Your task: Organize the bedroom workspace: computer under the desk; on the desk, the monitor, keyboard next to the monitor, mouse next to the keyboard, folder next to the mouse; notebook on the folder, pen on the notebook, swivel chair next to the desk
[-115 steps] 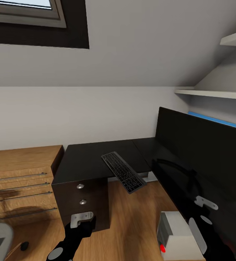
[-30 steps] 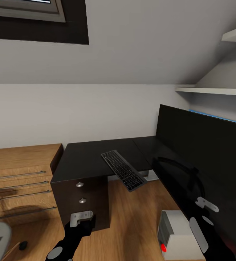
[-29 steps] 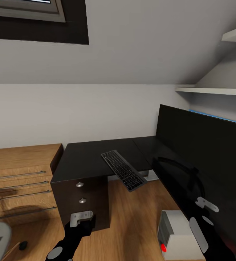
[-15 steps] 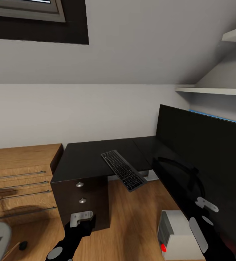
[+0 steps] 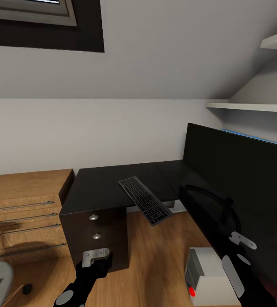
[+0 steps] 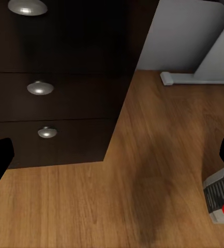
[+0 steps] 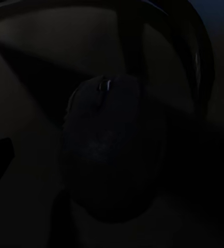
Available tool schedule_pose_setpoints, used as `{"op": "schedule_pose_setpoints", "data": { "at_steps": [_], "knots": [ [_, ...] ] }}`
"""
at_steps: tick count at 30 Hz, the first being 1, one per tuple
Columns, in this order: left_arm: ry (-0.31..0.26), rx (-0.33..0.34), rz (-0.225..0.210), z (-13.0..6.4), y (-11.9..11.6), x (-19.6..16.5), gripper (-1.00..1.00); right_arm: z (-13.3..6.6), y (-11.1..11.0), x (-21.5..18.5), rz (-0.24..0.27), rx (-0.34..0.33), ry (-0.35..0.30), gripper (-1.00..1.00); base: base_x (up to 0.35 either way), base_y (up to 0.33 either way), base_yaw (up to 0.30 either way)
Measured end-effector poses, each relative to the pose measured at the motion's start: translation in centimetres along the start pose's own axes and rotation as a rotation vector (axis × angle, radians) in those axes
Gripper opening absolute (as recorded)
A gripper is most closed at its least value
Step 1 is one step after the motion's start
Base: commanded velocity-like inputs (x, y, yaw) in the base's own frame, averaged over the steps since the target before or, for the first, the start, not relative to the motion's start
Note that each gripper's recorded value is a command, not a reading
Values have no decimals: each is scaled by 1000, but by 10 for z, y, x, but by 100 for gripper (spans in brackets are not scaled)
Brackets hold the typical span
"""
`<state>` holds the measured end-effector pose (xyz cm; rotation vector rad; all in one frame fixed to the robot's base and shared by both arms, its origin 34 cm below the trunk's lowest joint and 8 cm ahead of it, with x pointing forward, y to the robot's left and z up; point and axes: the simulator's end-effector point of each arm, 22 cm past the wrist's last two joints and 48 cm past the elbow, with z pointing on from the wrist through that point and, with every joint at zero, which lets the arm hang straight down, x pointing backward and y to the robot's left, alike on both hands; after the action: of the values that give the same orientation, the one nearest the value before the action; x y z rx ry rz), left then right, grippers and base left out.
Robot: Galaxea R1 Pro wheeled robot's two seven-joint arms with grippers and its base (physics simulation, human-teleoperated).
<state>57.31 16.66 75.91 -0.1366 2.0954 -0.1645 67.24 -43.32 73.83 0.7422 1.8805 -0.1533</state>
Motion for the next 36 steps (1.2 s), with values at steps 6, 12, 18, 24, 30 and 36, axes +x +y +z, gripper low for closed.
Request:
{"op": "schedule_pose_setpoints", "data": {
  "at_steps": [6,12,18,24,30,36],
  "knots": [
    [1,0,0,0,0,1,100,0,0,0,0,0,0,100,42,34,0],
    [1,0,0,0,0,1,100,0,0,0,0,0,0,100,4,4,0],
    [1,-1,1,0,0,1,100,0,0,0,0,0,0,100,13,0,0],
    [1,-1,1,0,0,1,100,0,0,0,0,0,0,100,56,0,0],
    [3,-1,1,0,1,1,100,0,0,0,0,0,0,100,11,0,0],
    [3,-1,1,0,0,1,100,0,0,0,0,-1,0,100,2,0,0]
  ]
}}
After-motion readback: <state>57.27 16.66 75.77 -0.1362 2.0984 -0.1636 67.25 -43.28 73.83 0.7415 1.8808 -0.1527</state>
